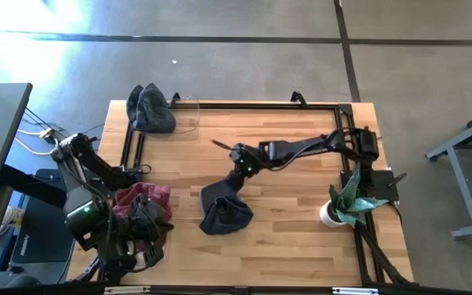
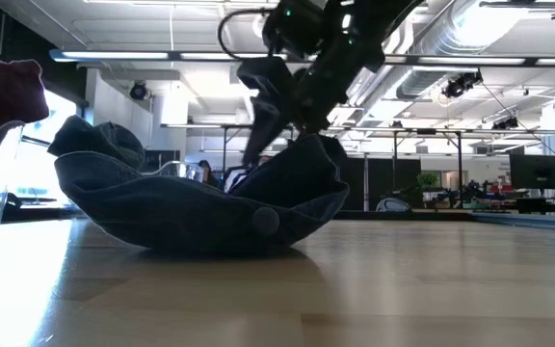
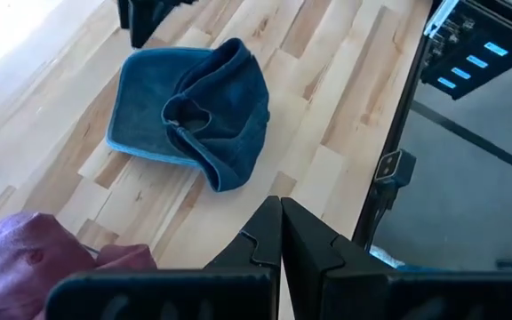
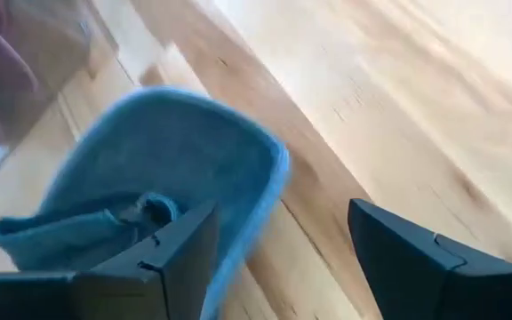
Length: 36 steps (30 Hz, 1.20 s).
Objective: Pick & Place hat
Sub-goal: Put the blue cap into the top transparent bin
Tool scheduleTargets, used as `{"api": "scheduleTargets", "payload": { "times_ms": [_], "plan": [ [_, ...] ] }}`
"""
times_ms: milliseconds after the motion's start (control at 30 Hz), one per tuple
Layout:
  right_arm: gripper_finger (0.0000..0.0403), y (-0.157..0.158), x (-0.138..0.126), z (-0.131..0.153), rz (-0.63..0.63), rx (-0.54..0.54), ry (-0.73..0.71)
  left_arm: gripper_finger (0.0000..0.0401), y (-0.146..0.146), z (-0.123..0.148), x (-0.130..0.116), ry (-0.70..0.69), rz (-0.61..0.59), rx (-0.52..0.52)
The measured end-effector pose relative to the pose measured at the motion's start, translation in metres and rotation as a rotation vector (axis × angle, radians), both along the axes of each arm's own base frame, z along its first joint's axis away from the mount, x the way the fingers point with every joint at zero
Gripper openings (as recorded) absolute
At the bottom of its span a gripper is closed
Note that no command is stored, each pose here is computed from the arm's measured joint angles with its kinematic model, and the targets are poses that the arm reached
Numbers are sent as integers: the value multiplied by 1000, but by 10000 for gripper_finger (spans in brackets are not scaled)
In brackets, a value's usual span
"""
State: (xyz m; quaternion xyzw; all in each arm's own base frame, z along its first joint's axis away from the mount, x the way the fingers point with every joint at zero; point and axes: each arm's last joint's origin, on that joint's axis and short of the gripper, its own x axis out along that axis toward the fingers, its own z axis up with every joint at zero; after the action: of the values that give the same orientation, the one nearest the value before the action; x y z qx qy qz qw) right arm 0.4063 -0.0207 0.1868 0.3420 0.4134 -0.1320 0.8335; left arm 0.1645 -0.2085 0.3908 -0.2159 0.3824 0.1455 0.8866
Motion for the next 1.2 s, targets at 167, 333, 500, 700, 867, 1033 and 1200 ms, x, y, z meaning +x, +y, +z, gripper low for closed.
{"api": "scheduleTargets", "payload": {
  "times_ms": [167, 333, 500, 700, 867, 1033, 1200],
  "plan": [
    [262, -3, -4, -6, 43, 73, 57, 0, 1, 1, 1, -40, 45, 2],
    [218, 7, -1, -5, 67, 64, 30, 0, 2, 2, 2, -96, 82, 29],
    [103, 8, -1, -8, 50, 27, 38, 0, 4, 2, 1, -115, 94, 66],
    [14, 4, -1, -3, 8, -56, 26, 0, 13, 2, 11, -106, 142, 66],
    [3, 9, -13, 42, -31, -239, -84, 0, 21, 8, 8, -123, 151, 50],
    [2, 20, -37, 106, -32, -517, -252, 0, 31, 16, 7, -178, 157, 91],
    [3, 21, -53, 127, 8, -360, -310, 0, 45, 24, 6, -198, 192, 76]
  ]
}}
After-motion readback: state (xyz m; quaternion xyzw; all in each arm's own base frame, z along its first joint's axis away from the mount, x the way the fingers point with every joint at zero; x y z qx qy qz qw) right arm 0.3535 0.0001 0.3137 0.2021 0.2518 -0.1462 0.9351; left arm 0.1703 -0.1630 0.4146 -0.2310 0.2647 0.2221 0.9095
